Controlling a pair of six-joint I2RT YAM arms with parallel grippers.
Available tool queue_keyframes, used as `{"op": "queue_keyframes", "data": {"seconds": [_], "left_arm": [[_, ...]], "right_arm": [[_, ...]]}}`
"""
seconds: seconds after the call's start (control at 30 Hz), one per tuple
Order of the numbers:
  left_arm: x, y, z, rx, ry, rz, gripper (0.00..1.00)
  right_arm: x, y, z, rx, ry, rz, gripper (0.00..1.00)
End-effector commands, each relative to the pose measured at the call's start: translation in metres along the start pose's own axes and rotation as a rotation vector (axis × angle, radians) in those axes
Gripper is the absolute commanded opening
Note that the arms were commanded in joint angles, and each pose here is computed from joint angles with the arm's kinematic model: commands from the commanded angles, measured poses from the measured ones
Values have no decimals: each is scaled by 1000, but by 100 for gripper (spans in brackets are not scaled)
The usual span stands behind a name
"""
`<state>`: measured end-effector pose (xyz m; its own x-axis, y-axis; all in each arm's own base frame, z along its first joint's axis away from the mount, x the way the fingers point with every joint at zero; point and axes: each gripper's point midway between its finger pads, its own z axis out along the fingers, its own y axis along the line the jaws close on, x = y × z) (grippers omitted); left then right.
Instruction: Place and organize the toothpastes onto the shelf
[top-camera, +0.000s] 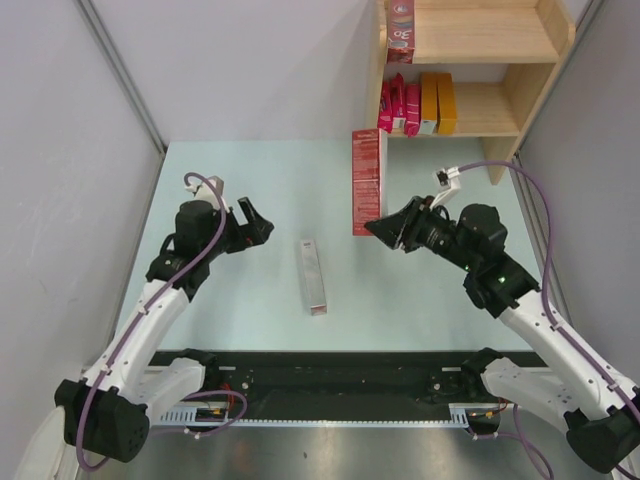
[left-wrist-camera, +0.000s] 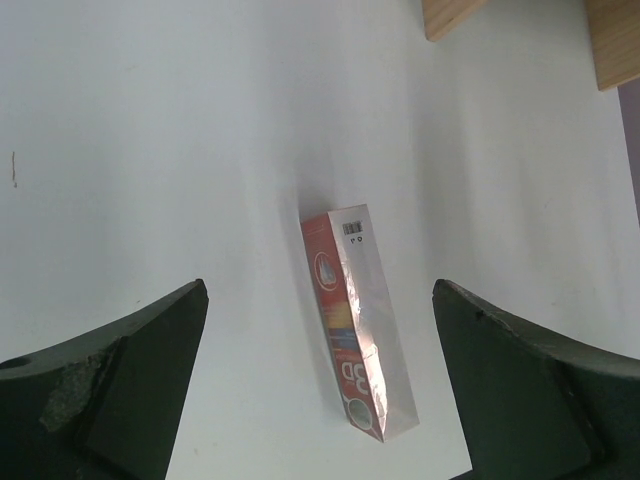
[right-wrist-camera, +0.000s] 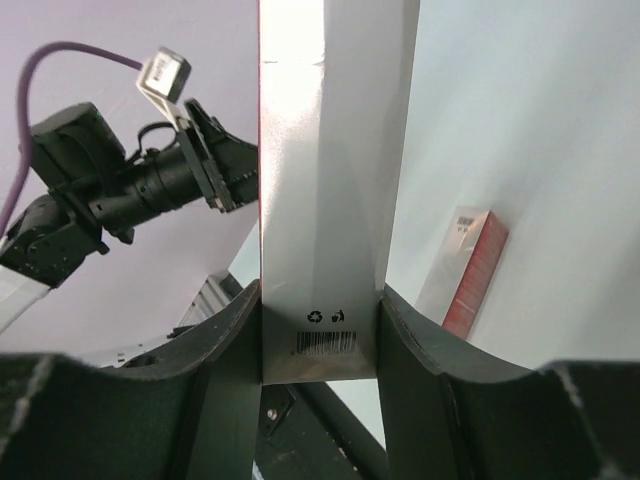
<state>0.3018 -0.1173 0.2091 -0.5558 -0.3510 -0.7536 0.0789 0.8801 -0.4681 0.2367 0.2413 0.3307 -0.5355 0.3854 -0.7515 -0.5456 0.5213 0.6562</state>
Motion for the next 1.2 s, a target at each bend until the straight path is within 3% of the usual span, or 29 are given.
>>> {"op": "queue_keyframes", "data": {"seconds": [0.0,0.33,0.77,1.17], "left_arm": [[-8,-8,1,22,-20,34,100],[-3,-7,5,23,12,55,100],[16,0,14,20,67,60,100],[35,6,17,25,105,58,100]], "right_arm": [[-51,24,-3,-15,-93,-97,25],[-149,38,7,13,-245,-169,23],[-261,34,32,147,-297,-299,22],[-336,-18,36,183,-394,-229,21]]}}
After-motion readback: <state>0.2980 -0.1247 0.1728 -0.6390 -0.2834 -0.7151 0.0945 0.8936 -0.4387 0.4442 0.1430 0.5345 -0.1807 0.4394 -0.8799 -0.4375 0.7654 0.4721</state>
